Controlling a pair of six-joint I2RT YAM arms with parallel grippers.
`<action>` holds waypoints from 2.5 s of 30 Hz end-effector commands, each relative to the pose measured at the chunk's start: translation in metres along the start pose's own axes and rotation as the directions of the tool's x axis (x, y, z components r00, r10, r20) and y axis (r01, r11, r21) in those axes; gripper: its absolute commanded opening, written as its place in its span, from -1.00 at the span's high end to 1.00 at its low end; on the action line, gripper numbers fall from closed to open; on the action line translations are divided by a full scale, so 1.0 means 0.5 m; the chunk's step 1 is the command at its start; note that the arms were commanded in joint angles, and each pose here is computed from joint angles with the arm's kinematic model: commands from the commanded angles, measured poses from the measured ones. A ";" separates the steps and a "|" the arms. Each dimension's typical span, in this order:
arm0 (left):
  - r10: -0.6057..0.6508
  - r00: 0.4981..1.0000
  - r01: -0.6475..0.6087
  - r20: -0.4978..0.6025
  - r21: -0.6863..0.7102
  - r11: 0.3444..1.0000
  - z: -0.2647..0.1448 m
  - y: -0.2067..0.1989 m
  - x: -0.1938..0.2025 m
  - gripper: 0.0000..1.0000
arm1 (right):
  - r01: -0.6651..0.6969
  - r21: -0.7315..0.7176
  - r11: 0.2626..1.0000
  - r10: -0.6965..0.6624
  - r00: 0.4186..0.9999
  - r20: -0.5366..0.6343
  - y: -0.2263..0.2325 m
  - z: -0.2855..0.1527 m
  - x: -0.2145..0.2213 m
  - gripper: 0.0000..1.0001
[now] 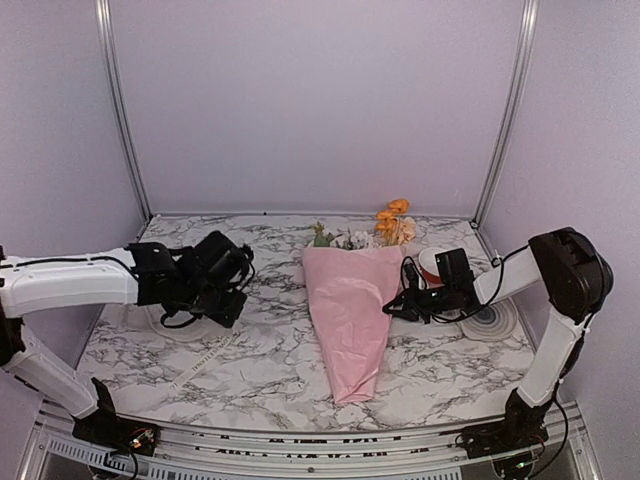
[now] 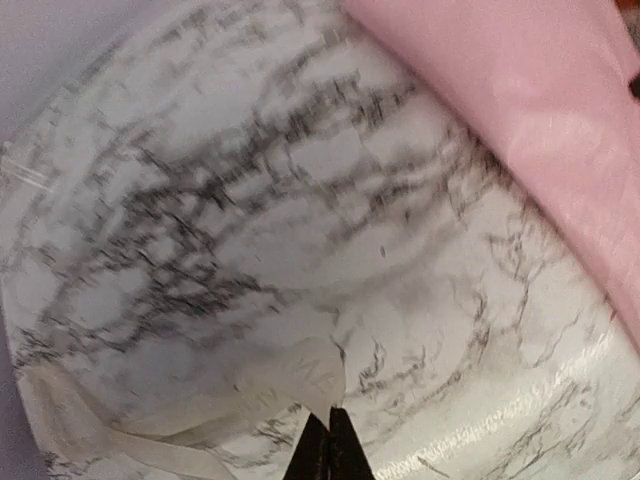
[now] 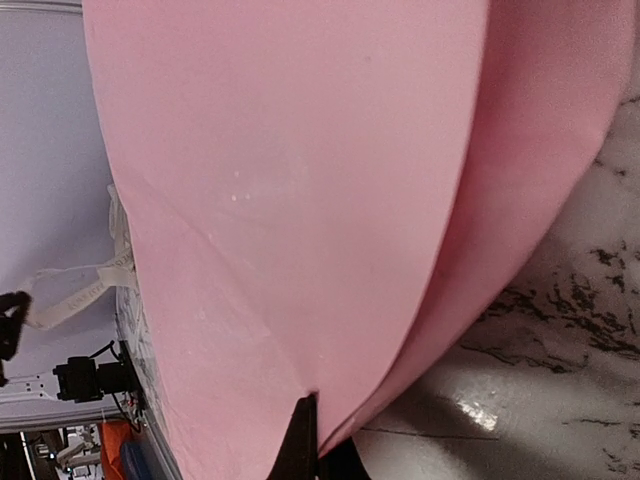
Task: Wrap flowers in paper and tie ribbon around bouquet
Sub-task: Pick up the ribbon from the center of the board, then place the ribbon at the center of the board.
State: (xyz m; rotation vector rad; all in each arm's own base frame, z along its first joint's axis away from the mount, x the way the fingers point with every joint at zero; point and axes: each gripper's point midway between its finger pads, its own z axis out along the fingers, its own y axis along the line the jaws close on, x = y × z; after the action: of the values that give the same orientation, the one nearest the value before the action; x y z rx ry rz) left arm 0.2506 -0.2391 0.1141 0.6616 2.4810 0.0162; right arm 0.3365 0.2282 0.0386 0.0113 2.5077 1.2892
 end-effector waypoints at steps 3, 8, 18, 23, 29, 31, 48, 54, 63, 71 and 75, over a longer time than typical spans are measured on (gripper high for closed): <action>-0.080 0.771 0.333 0.632 -0.292 0.897 -0.422 0.257 -0.257 1.00 | 0.063 -0.006 0.998 -0.062 0.997 0.041 0.035 -0.011 -0.033 1.00; -0.003 0.753 0.070 0.657 -0.075 0.995 -0.445 0.139 -0.319 1.00 | 0.065 -0.008 0.998 -0.064 0.997 0.047 0.040 -0.011 -0.041 1.00; 0.149 0.747 -0.448 0.648 0.325 0.833 -0.408 -0.150 -0.213 1.00 | 0.062 0.009 0.998 -0.062 0.998 0.031 0.031 -0.004 -0.041 1.00; 0.303 0.863 -0.455 0.404 0.360 0.815 -0.194 -0.207 -0.099 1.00 | 0.071 -0.004 0.997 -0.071 0.997 0.030 0.050 -0.003 -0.049 1.00; 0.428 0.861 -0.507 0.275 0.529 0.680 -0.103 -0.311 -0.024 1.00 | 0.106 -0.043 0.993 -0.104 0.994 0.033 0.113 -0.008 -0.062 1.00; 0.449 0.833 -0.548 0.322 0.592 0.592 -0.133 -0.366 -0.027 1.00 | 0.112 -0.056 0.992 -0.111 0.993 0.027 0.132 -0.005 -0.064 1.00; 0.706 0.448 -0.830 0.549 0.548 0.101 -0.160 -0.661 -0.001 1.00 | 0.143 -0.123 0.982 -0.140 0.990 0.033 0.229 0.020 -0.081 1.00; 0.790 0.350 -0.903 0.504 0.405 0.142 -0.090 -0.640 -0.027 1.00 | 0.156 -0.137 0.978 -0.152 0.988 0.041 0.249 0.015 -0.084 1.00; 0.758 0.412 -0.901 0.505 0.102 0.421 -0.034 -0.560 -0.215 1.00 | 0.165 -0.152 0.974 -0.165 0.986 0.012 0.251 0.019 -0.068 1.00; 0.720 0.351 -0.923 0.598 0.093 0.373 -0.038 -0.584 -0.213 0.44 | 0.173 -0.146 0.974 -0.175 0.985 0.001 0.245 0.022 -0.064 1.00; 0.685 0.431 -0.885 0.588 0.127 0.448 -0.033 -0.582 -0.227 -0.60 | 0.175 -0.136 0.975 -0.177 0.984 -0.005 0.238 0.024 -0.060 1.00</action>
State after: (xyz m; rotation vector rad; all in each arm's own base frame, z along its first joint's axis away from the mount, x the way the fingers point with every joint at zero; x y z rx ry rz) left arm 0.1916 -0.5310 0.1249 1.8803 1.4525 -0.2231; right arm 0.3497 0.2933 0.1093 -0.1561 2.4430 1.3632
